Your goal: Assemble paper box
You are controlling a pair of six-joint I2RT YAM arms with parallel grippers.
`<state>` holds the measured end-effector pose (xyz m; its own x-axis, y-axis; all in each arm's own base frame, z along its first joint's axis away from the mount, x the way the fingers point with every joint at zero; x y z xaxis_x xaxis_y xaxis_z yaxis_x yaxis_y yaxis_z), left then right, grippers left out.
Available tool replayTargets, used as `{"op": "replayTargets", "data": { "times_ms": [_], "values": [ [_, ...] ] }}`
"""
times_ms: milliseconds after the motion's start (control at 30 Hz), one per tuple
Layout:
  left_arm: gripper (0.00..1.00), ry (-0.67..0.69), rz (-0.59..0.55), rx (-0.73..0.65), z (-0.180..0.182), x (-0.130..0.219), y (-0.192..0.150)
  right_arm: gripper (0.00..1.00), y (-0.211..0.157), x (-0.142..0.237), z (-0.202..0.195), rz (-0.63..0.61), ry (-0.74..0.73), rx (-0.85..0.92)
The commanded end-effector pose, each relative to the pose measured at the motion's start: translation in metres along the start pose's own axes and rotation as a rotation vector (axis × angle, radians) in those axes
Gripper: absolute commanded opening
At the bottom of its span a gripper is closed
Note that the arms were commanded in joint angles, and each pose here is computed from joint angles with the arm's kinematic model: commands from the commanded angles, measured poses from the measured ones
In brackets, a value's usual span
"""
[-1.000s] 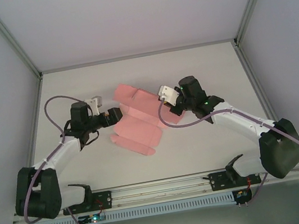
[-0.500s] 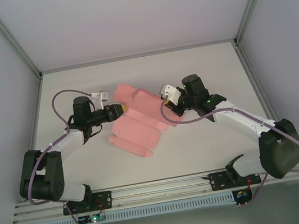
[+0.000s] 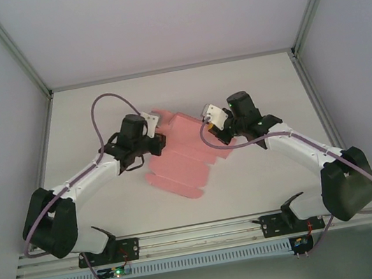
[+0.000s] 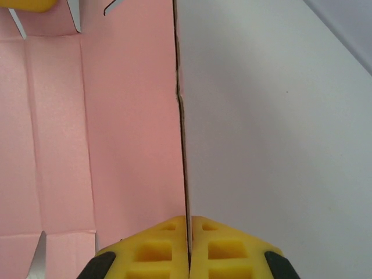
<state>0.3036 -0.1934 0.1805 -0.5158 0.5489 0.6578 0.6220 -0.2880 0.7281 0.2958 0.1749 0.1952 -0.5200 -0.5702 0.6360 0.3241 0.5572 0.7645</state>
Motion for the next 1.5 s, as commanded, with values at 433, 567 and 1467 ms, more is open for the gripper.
{"op": "replayTargets", "data": {
  "times_ms": [433,567,1467],
  "values": [
    [0.02,0.383,0.074,-0.197,-0.055,-0.033,0.037,0.0,0.029,-0.002,0.035,-0.074,-0.064,0.108],
    [0.0,0.462,0.135,-0.206,-0.06,-0.055,0.03,0.0,0.02,-0.007,0.039,-0.044,-0.098,0.185],
    [0.29,0.278,0.029,0.046,-0.052,-0.034,0.026,0.0,0.012,-0.001,0.027,-0.053,-0.149,0.166]
  ]
}}
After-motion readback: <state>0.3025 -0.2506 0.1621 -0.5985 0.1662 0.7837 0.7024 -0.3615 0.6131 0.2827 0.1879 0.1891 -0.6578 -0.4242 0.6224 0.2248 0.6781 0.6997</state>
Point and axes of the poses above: each hand's point on the last joint's axis, 136 mm out from that joint toward the fingers, its own x axis back along the fingers, its own z axis along the line the jaws close on, y = z × x, the point moved 6 cm from there along x, back along the fingers, and after that the axes turned 7 degrees about -x, right-handed, at the moved point
